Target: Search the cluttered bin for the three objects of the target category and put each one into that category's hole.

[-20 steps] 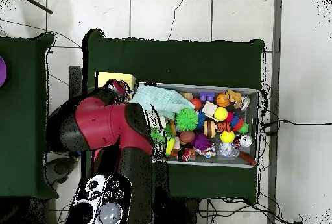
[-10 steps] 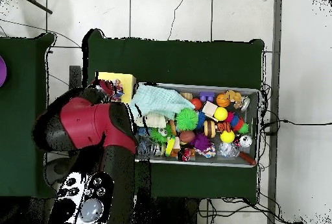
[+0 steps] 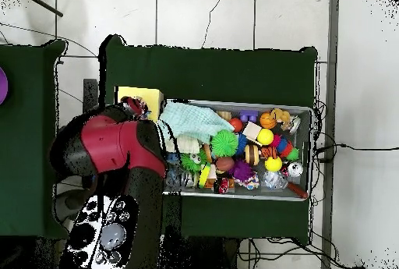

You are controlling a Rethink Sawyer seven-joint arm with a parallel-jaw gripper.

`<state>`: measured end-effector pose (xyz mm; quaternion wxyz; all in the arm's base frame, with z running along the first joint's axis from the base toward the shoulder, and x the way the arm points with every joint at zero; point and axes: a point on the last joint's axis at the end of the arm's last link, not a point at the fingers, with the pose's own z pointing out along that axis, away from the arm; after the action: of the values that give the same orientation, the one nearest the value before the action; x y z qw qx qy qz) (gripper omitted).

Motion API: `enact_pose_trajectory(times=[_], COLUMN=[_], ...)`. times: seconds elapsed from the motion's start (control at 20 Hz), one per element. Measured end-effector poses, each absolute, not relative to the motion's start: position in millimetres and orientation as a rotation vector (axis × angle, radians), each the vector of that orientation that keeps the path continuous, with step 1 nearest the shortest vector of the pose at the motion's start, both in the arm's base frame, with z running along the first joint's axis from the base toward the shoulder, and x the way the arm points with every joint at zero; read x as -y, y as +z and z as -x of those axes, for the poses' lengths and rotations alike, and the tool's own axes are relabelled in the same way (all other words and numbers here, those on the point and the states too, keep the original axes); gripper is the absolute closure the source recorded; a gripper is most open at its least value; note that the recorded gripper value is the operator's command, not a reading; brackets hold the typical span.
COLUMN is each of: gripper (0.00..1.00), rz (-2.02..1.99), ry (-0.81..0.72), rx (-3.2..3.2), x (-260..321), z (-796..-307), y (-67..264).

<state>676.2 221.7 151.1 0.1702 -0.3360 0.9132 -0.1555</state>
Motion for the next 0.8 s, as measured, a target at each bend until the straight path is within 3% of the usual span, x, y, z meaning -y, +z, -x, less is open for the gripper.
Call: enact_pose_trajectory(times=[0.8], gripper=[1.00], rz=[0.901], ry=[-0.448], rx=[-2.624], x=[-193.2], z=[-684.9], y=[120.6])
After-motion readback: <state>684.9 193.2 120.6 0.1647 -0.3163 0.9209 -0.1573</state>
